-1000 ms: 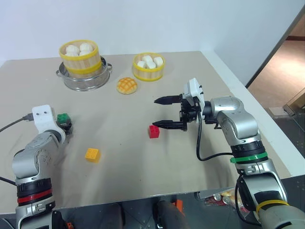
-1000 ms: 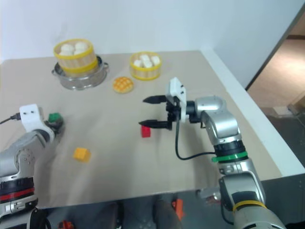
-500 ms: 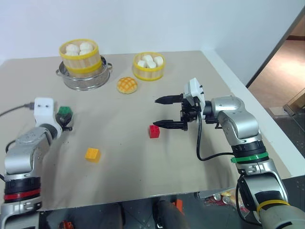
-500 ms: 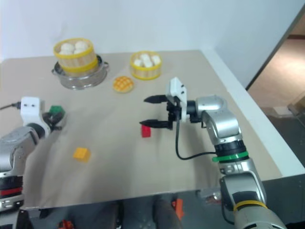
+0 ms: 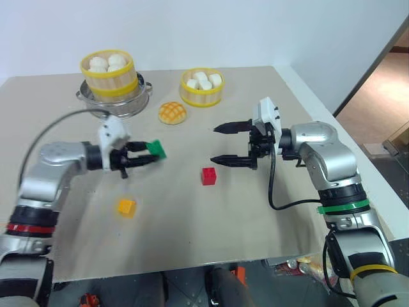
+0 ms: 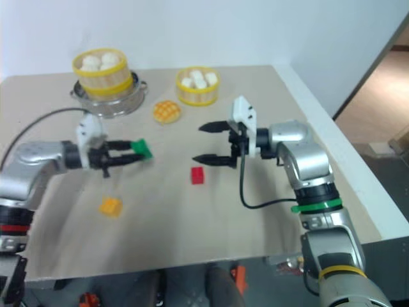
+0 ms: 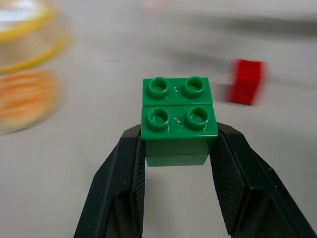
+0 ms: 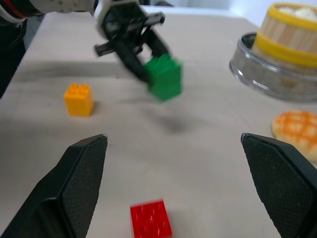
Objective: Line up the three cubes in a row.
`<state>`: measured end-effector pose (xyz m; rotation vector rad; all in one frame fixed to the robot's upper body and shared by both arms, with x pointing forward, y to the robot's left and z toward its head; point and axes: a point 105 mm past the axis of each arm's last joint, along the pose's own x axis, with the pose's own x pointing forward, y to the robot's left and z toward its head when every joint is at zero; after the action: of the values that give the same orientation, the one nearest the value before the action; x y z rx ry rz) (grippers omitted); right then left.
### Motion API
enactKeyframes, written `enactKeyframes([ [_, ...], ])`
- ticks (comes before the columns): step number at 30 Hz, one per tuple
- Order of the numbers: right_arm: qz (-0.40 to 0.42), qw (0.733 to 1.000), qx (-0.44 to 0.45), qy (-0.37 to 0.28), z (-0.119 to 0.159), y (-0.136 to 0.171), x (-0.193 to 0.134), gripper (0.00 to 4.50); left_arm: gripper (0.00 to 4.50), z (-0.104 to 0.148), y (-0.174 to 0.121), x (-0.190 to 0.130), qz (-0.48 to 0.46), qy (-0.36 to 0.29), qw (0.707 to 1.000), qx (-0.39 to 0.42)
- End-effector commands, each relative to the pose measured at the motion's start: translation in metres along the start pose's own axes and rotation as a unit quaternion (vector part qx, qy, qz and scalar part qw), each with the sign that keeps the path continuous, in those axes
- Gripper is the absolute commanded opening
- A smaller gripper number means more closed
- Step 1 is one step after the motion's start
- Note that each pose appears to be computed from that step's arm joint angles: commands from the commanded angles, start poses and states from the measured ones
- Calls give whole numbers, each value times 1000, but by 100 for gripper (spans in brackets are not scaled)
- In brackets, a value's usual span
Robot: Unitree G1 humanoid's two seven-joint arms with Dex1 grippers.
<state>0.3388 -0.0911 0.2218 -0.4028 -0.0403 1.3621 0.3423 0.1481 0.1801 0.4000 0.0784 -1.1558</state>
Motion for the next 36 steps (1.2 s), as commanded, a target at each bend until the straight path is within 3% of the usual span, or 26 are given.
enactKeyframes([
  [1, -14, 1000, -26, -7, 11, -2, -7, 450, 129, 10, 1, 7, -19, -5, 1000, 19],
  [14, -42, 999, -20, 3, 8, 1, -19, 450, 129, -12, -22, 42, -87, 46, 995, -2],
  [36, -29, 999, 5, -20, 11, 6, -21, 450, 129, -33, -32, 41, -100, 87, 991, 14],
])
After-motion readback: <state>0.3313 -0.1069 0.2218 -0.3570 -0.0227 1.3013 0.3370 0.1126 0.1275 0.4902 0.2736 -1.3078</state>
